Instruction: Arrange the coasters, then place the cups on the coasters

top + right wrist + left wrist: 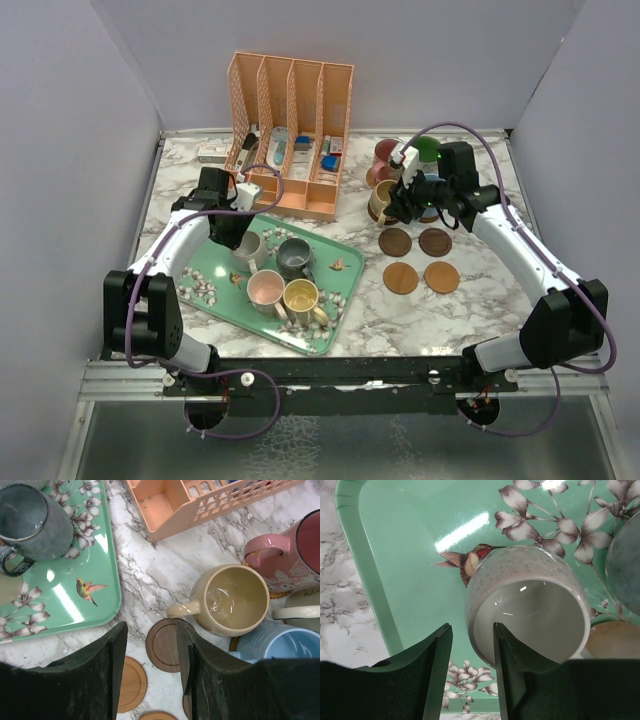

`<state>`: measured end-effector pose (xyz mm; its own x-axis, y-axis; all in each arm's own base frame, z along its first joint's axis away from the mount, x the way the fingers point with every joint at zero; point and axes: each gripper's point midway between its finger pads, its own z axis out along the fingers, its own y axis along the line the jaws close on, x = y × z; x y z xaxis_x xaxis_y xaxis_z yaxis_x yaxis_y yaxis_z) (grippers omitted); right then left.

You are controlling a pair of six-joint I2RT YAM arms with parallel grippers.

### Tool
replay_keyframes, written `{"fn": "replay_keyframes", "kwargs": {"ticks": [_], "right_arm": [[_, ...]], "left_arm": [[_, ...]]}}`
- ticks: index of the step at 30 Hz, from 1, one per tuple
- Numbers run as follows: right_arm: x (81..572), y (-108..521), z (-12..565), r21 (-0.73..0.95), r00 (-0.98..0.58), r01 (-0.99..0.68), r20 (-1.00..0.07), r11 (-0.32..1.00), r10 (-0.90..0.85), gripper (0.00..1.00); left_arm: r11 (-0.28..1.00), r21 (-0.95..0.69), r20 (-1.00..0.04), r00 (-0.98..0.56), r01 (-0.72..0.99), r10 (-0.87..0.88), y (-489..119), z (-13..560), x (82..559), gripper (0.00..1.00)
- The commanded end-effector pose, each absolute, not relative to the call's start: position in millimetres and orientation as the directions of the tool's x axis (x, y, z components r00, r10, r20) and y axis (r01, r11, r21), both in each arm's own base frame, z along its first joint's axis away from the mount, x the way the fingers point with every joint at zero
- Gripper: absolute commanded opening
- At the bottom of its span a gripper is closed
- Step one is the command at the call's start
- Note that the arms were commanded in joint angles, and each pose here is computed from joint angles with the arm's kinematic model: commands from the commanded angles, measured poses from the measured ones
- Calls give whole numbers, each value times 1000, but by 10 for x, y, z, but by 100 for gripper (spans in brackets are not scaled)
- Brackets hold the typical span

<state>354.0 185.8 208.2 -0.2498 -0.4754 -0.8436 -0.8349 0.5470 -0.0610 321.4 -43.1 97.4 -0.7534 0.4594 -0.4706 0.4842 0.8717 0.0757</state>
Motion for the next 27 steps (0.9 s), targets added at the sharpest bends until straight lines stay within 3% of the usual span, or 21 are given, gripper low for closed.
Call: {"fn": "replay_keyframes", "kwargs": {"ticks": [1, 14, 22, 27], "right_arm": [[3509, 1918, 2136, -66, -217, -849, -862, 524, -459, 45], [3483, 1910, 2117, -70, -211, -852, -860, 518, -464, 45], [3491, 1901, 2124, -72, -214, -848, -860, 525, -464, 45], [3517, 1875, 2116, -66, -236, -832, -856, 550, -460, 45]], "left_arm": [[887, 74, -461, -773, 455, 435, -398, 972, 3262, 38], [895, 107, -435, -789, 434, 434, -326, 941, 3350, 19], [881, 205, -436, -766, 426, 472, -183, 1121, 3493, 0], [870, 255, -475, -729, 421, 492, -153, 1427, 3651, 0]]}}
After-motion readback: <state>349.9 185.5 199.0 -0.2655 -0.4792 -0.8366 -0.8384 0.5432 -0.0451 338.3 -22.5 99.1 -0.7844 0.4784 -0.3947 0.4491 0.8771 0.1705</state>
